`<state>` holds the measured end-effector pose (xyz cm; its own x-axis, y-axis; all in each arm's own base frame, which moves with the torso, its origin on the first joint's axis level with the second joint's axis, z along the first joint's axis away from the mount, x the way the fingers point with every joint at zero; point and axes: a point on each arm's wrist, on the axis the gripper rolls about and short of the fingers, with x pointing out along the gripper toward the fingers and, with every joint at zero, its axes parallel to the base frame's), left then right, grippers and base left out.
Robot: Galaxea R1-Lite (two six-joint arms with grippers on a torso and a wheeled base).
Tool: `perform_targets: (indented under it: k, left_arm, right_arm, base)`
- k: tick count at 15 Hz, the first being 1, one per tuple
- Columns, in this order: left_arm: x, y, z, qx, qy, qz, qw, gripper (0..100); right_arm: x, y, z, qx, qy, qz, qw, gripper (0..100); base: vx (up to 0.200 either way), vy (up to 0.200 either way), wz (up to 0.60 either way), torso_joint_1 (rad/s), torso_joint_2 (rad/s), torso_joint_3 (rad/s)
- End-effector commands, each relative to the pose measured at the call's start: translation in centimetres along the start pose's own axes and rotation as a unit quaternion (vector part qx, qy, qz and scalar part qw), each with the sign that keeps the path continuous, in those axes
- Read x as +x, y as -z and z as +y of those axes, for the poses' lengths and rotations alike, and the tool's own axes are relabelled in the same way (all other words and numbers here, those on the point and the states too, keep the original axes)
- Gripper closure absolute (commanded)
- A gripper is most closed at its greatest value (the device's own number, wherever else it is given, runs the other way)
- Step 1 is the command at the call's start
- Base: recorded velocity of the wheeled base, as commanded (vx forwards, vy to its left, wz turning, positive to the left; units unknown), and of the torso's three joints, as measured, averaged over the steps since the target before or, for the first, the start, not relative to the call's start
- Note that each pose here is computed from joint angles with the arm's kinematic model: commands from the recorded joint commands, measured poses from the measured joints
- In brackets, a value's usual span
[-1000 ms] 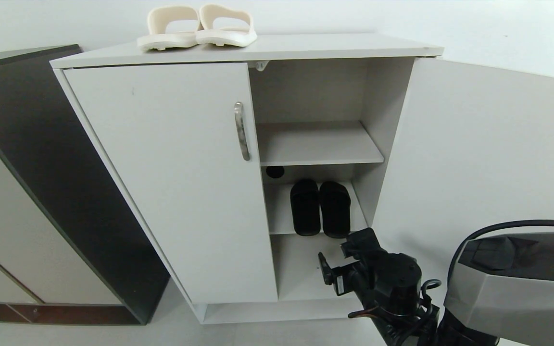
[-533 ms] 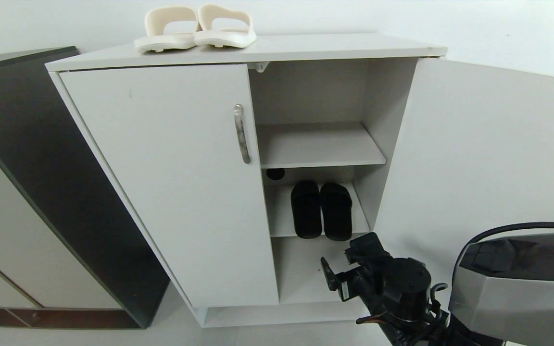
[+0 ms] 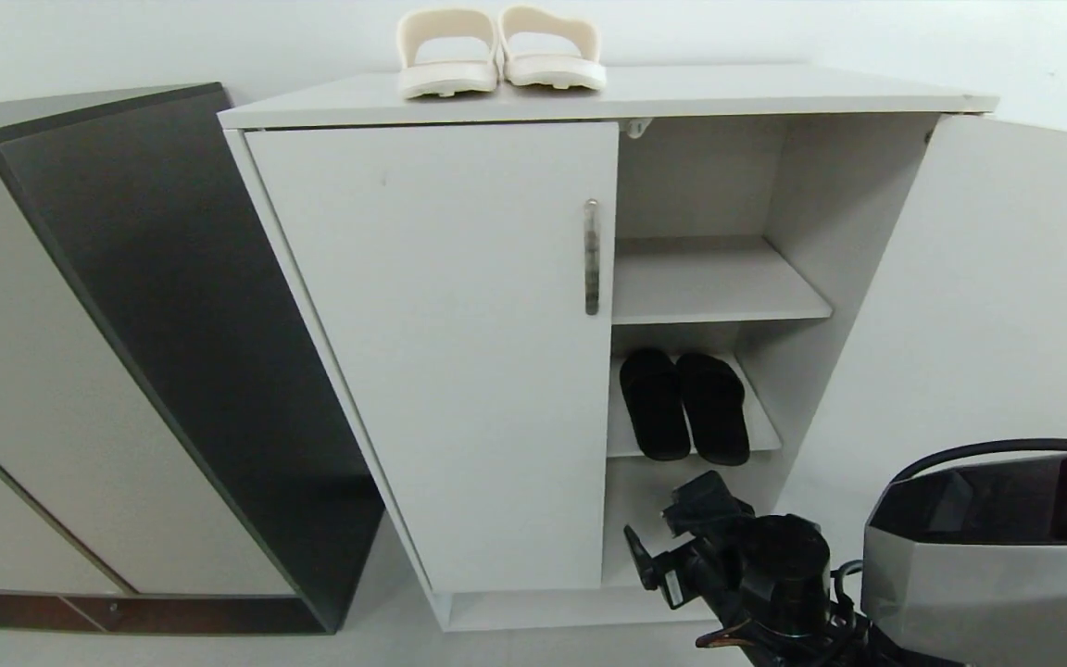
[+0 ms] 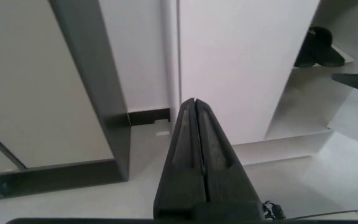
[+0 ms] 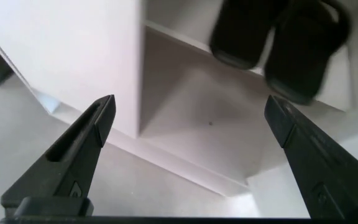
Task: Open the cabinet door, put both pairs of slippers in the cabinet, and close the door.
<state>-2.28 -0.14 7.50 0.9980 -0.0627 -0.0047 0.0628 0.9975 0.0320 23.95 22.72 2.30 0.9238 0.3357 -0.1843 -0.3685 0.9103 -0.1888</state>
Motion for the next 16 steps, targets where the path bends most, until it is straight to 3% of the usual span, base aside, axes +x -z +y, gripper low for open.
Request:
perform_targets:
  k: [1,5,16]
  left_arm:
    - [0.01,0.0,0.0,0.0,0.001,0.001,1.0,100]
    - [0.01,0.0,0.0,0.0,0.0,0.001,1.0,100]
    - [0.01,0.0,0.0,0.0,0.0,0.001,1.0,100]
  right_arm:
    - [-0.03,0.25,0.12,-0.002,-0.005,0.003,1.0,0]
    - [-0.17,0.38,0.17,-0.004,-0.015,0.006,1.0,0]
    - [-0.22,0.38,0.37,-0.005,-0.019,0.005,1.0,0]
  base:
    - [0.0,0.2,0.0,0.002,0.0,0.002]
    - [0.0,0.2,0.0,0.004,0.01,0.002]
    - [0.0,0.0,0.0,0.0,0.0,0.0]
